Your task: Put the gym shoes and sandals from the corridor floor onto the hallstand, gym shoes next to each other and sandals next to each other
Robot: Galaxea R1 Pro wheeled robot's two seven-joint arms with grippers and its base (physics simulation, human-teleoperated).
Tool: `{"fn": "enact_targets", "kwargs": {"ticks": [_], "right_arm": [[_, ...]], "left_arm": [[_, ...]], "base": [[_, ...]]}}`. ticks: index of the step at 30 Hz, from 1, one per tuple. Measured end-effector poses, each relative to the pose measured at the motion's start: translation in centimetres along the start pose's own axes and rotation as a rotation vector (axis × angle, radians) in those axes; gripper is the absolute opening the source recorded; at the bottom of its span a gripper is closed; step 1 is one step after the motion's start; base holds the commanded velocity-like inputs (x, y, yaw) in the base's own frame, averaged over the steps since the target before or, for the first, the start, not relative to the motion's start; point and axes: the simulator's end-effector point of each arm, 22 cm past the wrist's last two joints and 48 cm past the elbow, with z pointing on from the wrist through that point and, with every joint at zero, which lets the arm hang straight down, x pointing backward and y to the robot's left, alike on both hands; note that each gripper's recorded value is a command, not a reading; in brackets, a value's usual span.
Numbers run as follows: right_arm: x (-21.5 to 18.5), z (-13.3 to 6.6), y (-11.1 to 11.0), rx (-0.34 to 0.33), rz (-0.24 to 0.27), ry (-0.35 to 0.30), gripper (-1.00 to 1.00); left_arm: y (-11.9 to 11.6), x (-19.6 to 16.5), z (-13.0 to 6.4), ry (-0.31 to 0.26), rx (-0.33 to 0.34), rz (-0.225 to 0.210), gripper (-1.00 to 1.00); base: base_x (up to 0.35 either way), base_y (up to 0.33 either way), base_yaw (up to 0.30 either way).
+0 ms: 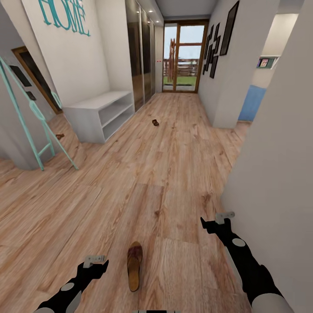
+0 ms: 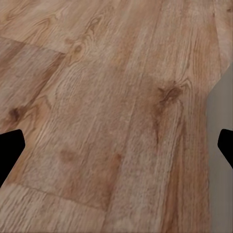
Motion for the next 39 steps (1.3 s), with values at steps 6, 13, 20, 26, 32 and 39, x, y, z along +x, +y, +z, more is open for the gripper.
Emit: {"fn": "enact_targets", "kwargs": {"ticks": [6, 13, 20, 26, 32, 39], "right_arm": [[0.0, 0.0, 0.0, 0.000, 0.000, 0.000, 1.00], [0.0, 0.0, 0.1, -0.001, 0.001, 0.000, 1.00], [0.0, 0.0, 0.1, -0.002, 0.000, 0.000, 1.00], [0.0, 0.0, 0.3, -0.004, 0.002, 0.001, 1.00], [0.0, 0.0, 0.6, -0.007, 0.003, 0.002, 1.00], [0.1, 0.0, 0.6, -0.007, 0.005, 0.002, 1.00]], "left_arm": [[0.0, 0.0, 0.0, 0.000, 0.000, -0.001, 1.00], [0.0, 0.0, 0.0, 0.000, -0.001, -0.004, 1.00], [0.0, 0.1, 0.0, 0.000, -0.003, -0.011, 1.00], [-1.2, 0.1, 0.1, 0.000, 0.006, -0.025, 1.00], [-3.3, 0.2, 0.3, -0.002, -0.008, -0.059, 1.00], [-3.7, 0.2, 0.4, -0.003, -0.023, -0.068, 1.00]], "base": [[0.020, -0.010, 0.000], [0.005, -0.002, 0.000], [0.001, 0.000, 0.000], [0.000, 0.000, 0.000], [0.000, 0.000, 0.000], [0.000, 0.000, 0.000]]}}
